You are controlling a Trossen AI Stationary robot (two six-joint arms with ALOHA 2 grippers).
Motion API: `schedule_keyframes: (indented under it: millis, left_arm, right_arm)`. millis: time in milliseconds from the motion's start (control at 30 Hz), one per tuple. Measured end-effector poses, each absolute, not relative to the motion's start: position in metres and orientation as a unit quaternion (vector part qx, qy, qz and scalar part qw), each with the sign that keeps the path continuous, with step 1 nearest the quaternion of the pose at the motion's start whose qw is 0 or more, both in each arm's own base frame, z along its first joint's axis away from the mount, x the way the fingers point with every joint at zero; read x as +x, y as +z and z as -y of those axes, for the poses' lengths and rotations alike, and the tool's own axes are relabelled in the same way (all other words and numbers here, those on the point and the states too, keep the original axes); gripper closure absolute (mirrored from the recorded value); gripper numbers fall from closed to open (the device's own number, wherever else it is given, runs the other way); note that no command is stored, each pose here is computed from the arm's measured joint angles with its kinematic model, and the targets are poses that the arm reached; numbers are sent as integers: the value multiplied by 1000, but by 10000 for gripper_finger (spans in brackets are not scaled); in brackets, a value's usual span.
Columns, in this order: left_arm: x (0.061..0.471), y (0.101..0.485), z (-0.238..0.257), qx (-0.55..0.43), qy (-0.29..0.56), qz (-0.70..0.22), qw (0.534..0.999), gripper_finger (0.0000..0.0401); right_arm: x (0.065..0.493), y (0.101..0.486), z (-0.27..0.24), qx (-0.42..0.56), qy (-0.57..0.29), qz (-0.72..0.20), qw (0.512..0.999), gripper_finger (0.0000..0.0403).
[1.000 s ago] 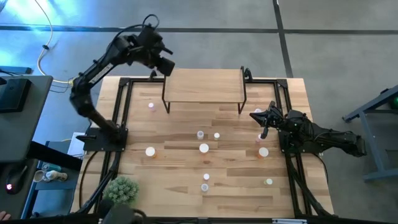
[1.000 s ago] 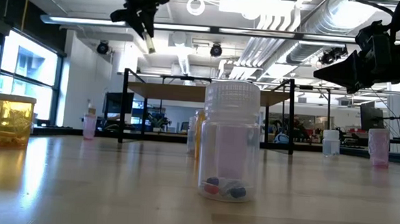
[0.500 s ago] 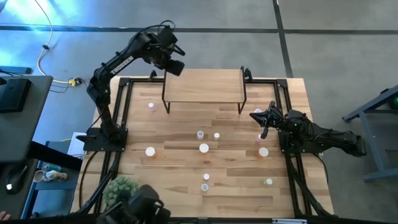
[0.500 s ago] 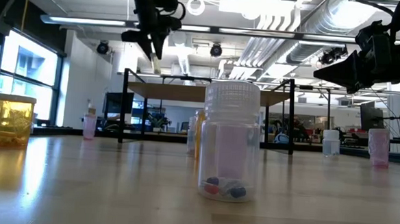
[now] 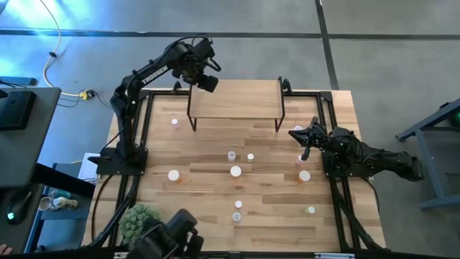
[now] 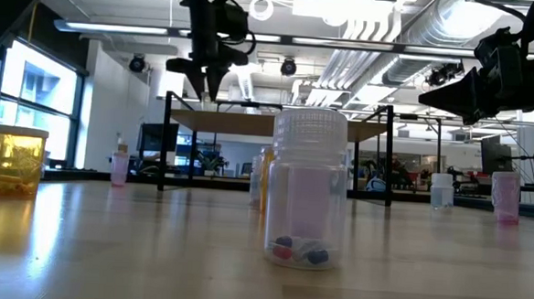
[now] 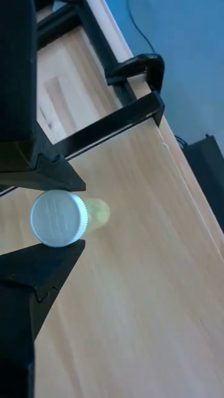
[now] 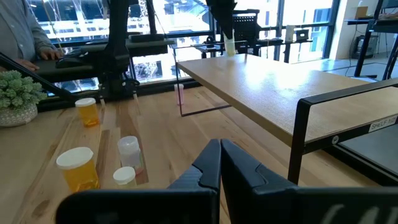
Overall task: Pick and place medicine bottles onto shelf by color
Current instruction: Put the left yellow pill bottle on the shelf
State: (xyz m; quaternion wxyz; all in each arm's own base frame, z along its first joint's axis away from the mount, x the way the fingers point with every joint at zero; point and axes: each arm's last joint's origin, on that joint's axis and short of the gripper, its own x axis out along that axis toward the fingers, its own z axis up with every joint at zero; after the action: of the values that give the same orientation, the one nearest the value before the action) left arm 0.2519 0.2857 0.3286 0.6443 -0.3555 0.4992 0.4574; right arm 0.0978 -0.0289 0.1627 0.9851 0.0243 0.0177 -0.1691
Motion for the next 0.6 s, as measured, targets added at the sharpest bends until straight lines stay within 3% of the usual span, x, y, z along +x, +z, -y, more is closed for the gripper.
schedule_keyframes:
  millis: [600]
  left_arm:
    - [257,323,-287,-341,471,-505,638,284]
  right_arm:
    - [98,163,29,24,-169,-18,985,400]
